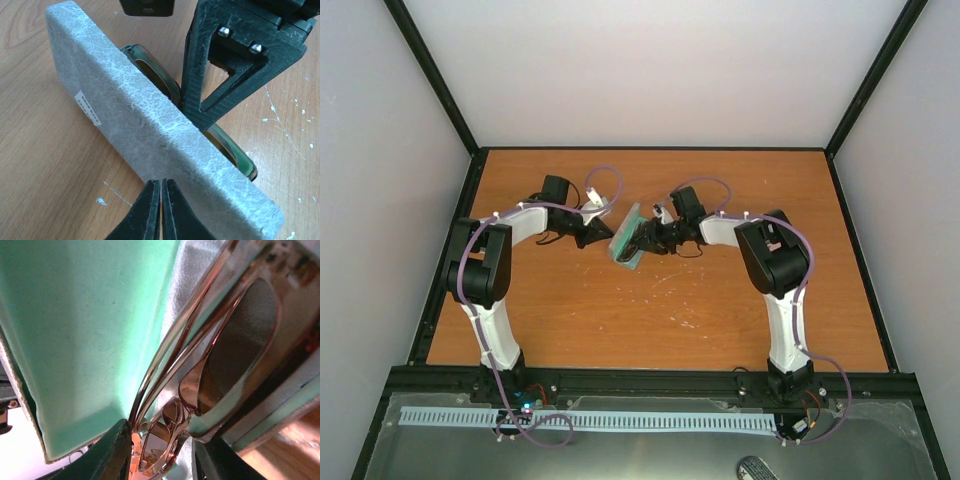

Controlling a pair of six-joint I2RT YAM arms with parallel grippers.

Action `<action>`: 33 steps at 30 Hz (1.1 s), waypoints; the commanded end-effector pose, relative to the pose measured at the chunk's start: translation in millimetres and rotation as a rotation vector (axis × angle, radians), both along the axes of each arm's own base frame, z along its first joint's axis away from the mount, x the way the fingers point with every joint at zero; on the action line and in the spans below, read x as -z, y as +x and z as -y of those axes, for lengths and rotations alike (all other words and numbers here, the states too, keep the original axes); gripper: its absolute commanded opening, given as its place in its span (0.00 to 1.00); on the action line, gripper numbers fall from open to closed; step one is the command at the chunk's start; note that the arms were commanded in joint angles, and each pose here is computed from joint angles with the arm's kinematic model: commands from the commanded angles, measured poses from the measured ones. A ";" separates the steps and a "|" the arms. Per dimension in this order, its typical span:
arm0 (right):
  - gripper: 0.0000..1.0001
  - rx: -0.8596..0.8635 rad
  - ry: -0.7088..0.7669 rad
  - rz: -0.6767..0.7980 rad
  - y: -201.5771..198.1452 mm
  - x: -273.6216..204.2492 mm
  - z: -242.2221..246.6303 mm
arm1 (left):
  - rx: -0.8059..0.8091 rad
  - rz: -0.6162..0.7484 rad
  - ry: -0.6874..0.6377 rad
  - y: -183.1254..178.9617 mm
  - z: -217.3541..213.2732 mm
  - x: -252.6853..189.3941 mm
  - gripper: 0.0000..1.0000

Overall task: Organize the sunglasses
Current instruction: Place the sunglasses in the sunglasses case.

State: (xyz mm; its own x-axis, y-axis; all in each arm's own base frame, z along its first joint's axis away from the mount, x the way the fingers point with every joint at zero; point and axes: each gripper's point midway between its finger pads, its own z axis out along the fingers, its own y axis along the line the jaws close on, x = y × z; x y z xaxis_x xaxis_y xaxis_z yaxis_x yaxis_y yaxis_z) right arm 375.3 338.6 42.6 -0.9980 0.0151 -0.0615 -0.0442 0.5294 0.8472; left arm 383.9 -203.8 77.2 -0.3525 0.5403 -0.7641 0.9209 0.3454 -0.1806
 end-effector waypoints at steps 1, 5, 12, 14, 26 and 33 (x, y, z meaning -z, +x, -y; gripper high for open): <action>0.34 -0.003 -0.074 0.017 -3.3 -9.0 11.5 | 0.021 0.032 -0.029 3.9 5.9 -15.8 0.04; 0.39 -0.008 -0.112 0.032 -2.9 -16.3 17.1 | 0.021 0.037 -0.032 5.4 6.4 -17.9 0.04; 0.50 -0.009 -0.151 0.070 0.0 -31.7 23.2 | 0.026 0.038 -0.043 7.2 9.6 -21.8 0.04; 0.50 -0.009 -0.165 0.076 1.2 -34.1 24.9 | 0.028 0.036 -0.044 7.1 11.1 -22.5 0.04; 0.31 0.013 -0.248 0.116 7.9 -32.6 38.4 | 0.050 0.024 -0.054 5.1 21.4 -23.8 0.04; 0.25 0.026 -0.232 0.102 7.9 -14.4 38.1 | 0.057 0.012 -0.066 5.2 27.2 -22.2 0.04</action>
State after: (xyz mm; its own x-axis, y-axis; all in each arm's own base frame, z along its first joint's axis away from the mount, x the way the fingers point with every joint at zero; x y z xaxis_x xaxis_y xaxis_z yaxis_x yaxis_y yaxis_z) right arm 380.0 299.6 61.2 -0.9878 0.0012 -0.1558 -0.1066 0.7237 0.6818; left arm 384.3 -220.7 90.8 -0.3161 0.5321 -0.7854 0.9372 0.3036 -0.1715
